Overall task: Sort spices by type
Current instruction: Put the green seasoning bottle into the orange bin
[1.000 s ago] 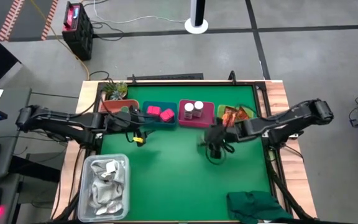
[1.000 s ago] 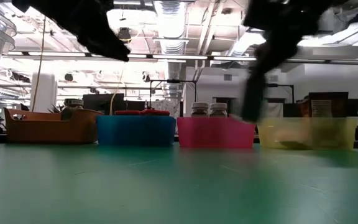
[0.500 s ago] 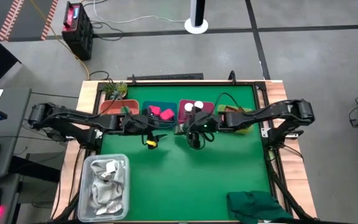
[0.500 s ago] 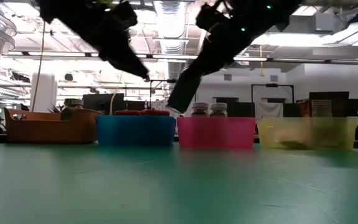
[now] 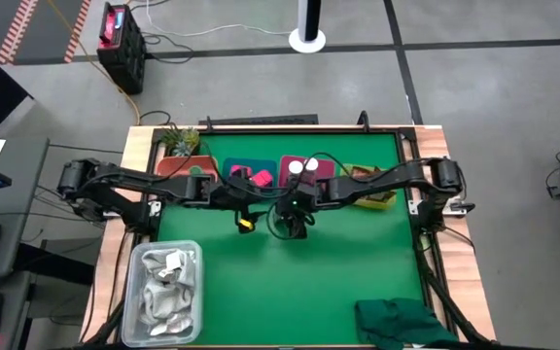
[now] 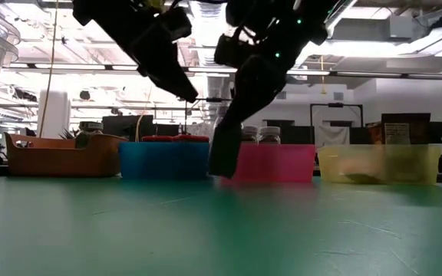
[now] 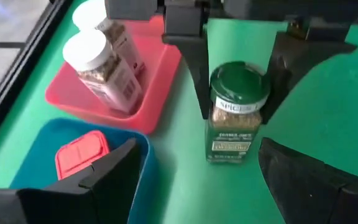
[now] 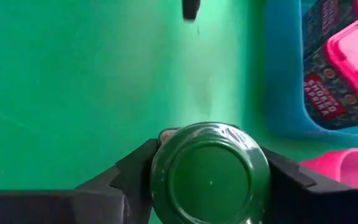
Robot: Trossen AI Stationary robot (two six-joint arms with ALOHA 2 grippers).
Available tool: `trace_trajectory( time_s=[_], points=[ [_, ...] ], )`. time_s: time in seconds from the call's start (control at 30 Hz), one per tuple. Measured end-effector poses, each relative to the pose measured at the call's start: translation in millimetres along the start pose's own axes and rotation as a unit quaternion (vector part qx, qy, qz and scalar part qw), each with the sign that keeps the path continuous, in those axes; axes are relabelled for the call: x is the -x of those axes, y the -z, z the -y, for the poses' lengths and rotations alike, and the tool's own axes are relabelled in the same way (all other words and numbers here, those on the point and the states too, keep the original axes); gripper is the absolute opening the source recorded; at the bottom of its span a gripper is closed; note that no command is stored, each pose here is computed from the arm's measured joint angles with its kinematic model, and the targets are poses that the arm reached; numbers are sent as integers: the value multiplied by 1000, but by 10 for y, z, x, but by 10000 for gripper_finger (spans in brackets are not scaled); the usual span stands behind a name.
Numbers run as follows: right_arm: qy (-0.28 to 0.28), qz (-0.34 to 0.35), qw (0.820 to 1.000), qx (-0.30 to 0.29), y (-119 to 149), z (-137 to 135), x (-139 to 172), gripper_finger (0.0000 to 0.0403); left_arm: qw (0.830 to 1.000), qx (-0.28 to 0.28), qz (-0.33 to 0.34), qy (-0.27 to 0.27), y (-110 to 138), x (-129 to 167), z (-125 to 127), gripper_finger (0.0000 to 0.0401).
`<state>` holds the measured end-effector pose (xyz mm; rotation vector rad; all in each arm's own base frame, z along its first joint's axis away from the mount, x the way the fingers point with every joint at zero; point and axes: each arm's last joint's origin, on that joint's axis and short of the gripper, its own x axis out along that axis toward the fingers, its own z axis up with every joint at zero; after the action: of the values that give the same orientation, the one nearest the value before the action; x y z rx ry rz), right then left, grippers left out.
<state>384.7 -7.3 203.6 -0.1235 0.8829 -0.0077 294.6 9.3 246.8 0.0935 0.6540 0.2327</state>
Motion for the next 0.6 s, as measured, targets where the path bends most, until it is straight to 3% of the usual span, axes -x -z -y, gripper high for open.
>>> trace_trajectory(
  time_s=[0.37, 0.6],
  points=[
    [6, 15, 1000, 2, -52, 65, 89, 299, 1000, 6, 4, 0, -9, 1, -1, 312],
    [8, 10, 1000, 8, -69, 94, 474, 312, 1000, 11, 14, 0, -27, 2, -1, 312]
  ],
)
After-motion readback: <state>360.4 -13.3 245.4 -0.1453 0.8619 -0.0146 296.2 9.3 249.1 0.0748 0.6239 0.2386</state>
